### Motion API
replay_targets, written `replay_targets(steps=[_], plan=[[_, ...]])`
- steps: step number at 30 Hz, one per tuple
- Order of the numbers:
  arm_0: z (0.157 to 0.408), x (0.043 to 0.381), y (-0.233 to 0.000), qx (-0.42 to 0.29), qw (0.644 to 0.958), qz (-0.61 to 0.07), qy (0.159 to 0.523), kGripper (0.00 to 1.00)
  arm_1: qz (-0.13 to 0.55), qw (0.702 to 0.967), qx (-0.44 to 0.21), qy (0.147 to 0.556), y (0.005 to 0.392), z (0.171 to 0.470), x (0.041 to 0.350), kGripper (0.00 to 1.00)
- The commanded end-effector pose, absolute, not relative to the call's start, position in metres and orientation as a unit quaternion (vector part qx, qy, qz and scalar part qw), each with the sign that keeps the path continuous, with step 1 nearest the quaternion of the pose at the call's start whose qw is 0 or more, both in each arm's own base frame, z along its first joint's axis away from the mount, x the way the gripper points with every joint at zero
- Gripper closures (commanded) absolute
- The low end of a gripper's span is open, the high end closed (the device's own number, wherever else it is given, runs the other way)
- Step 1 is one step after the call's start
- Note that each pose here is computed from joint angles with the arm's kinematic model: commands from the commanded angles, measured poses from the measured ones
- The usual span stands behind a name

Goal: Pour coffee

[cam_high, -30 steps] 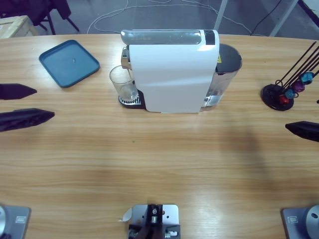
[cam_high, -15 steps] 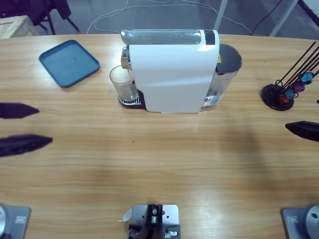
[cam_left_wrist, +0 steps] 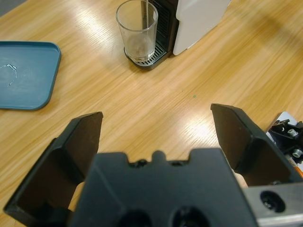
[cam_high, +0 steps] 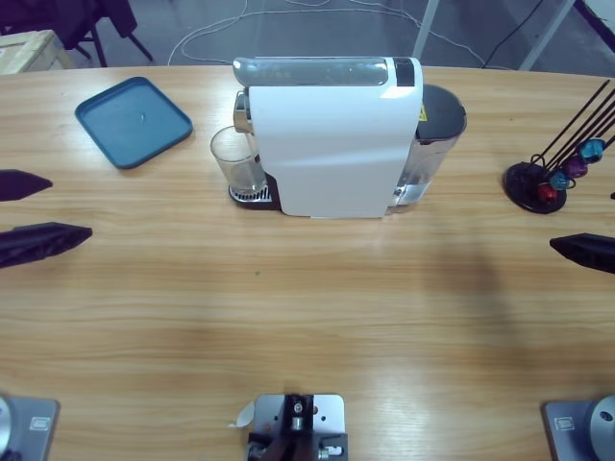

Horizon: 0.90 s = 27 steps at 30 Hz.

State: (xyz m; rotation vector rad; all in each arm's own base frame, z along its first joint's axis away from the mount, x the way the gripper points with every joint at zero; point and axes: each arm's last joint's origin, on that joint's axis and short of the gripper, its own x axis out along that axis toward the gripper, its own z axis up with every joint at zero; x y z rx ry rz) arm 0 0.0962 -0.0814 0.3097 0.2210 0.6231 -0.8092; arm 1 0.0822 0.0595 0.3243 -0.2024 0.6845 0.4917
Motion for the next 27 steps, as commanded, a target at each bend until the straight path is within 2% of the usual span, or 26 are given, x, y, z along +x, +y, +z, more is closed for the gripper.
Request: replay_targets(steps=[1,27], plan=[[0.3005,0.0852,-0.0750,0.097,0.867,-0.393,0.292,0.000,0.232,0.903,-0.105,0.345,0.0641,0.3201,0.0876,0.000],[0.2957,0.0906,-0.0803,0.094,0.860,-0.395,0.309,0.000,0.227,0.907,-0.101,0.339,0.0615,0.3206,0.0852,0.000]])
